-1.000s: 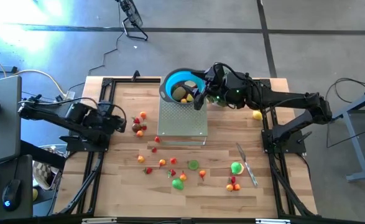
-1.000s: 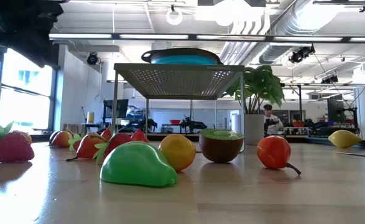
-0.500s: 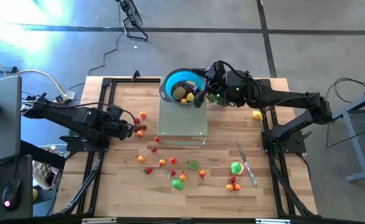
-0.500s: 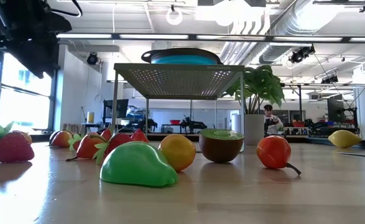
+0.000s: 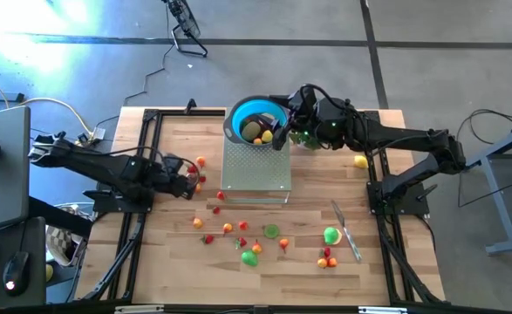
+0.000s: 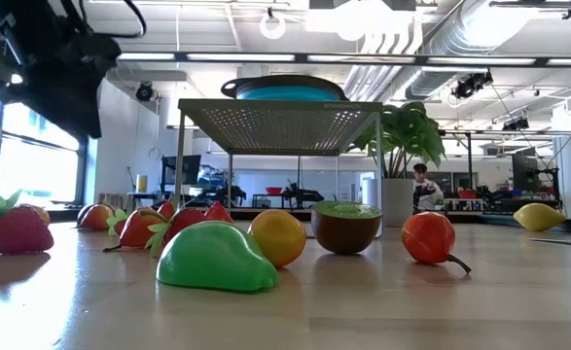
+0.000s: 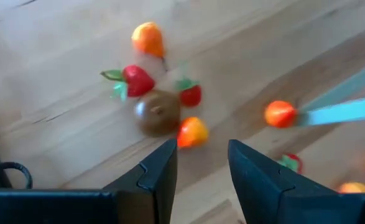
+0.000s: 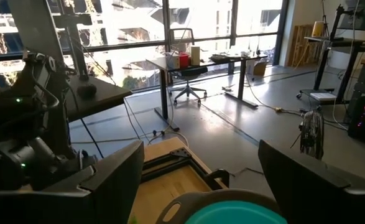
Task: Pick & Place Fruit
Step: Put the brown kiwi in the blue bowl on the shelf
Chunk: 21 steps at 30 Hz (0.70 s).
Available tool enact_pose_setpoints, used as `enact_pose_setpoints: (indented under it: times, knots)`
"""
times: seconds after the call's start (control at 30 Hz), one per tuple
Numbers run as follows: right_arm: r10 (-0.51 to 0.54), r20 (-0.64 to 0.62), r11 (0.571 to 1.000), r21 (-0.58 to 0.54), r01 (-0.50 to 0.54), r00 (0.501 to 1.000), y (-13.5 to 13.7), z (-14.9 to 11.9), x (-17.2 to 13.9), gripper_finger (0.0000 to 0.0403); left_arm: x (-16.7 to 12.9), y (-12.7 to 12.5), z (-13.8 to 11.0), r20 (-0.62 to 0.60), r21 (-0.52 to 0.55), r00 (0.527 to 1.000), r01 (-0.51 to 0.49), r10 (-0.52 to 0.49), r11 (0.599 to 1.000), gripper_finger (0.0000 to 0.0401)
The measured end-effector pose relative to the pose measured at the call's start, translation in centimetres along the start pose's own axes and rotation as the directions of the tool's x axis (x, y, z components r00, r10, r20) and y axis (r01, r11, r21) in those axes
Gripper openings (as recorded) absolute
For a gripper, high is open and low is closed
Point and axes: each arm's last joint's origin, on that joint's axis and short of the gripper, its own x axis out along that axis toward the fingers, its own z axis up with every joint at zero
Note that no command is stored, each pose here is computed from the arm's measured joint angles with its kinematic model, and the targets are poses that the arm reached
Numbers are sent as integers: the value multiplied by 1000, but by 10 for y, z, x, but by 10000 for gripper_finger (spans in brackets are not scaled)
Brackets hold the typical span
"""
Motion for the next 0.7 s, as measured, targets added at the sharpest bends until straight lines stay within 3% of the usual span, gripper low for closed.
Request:
enact_pose_setpoints:
  times: [0.27,0.53,0.7]
  knots:
    - [2,31,1000,12,-3,1000,0,3,0,309,23,18,15,-85,36,995,-50,53,998,138]
    - [2,30,1000,12,-3,1000,0,3,0,309,31,25,40,-91,81,995,41,-33,996,138]
    - [2,26,1000,10,-3,1000,0,3,0,309,35,32,47,-98,75,995,15,-8,997,138]
